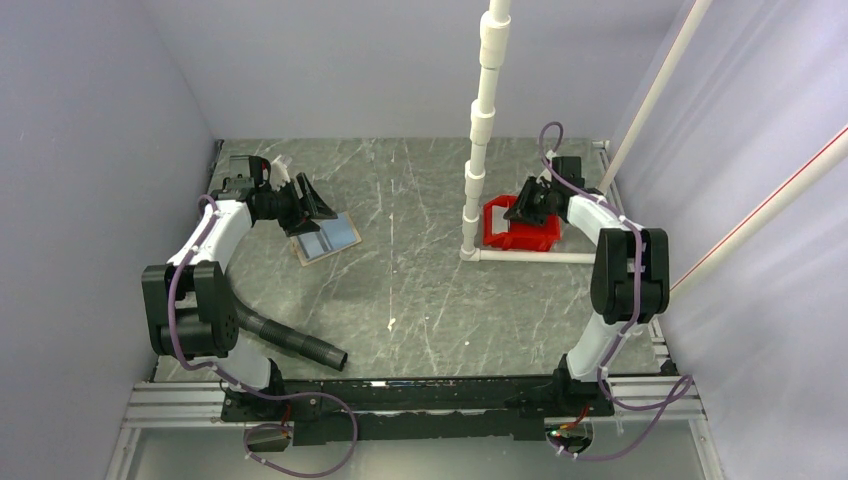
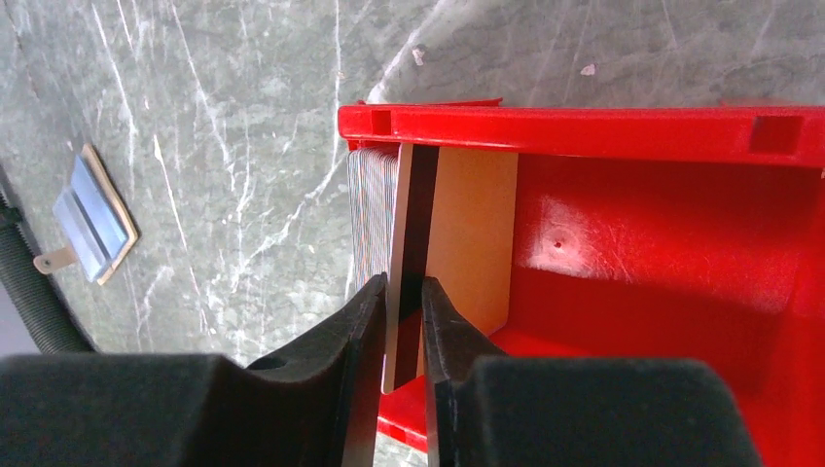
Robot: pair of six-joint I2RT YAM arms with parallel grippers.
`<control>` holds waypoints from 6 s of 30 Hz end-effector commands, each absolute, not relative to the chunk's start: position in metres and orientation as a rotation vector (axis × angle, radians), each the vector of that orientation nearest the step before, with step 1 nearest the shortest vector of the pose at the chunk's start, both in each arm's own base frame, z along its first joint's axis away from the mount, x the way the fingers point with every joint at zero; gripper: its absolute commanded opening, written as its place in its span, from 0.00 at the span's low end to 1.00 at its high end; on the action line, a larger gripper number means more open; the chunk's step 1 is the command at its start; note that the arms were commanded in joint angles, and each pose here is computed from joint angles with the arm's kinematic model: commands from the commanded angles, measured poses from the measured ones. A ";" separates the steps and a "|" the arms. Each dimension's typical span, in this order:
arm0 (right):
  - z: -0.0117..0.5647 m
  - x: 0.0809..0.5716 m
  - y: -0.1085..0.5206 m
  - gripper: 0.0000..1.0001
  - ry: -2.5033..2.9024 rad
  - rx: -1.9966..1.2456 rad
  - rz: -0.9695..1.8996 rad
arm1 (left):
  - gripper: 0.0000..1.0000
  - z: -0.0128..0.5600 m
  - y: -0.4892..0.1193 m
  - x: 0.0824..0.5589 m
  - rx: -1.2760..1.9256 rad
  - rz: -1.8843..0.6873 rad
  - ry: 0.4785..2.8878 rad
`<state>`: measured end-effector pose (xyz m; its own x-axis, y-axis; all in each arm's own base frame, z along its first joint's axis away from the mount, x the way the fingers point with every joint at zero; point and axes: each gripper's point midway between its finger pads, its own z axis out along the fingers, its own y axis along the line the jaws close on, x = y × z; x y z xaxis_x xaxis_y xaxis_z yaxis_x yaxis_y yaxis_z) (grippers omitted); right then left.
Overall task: Put the credit cards into the card holder
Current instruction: Pick up the credit card from the storage box, then insert the credit card into the card holder.
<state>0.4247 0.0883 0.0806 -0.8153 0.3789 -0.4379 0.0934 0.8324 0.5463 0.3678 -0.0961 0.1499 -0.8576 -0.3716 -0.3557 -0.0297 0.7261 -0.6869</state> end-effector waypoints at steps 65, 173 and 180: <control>0.364 0.170 0.248 0.00 1.461 -0.675 1.442 | 0.81 0.327 -0.284 0.236 0.621 -1.778 1.580; 0.137 0.402 0.513 0.00 2.123 -0.548 1.160 | 0.91 0.042 0.007 0.380 -0.789 -0.701 2.647; 0.126 0.403 0.505 0.00 2.138 -0.533 1.163 | 0.69 0.018 0.002 0.374 -0.815 -0.602 2.742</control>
<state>0.4076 0.4953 0.1072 -0.7341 -0.0754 -0.6748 -0.5795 0.5875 0.5648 0.3762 -0.0009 0.0342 -0.8128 -0.5741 -0.0990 -0.4546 0.7312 -0.5086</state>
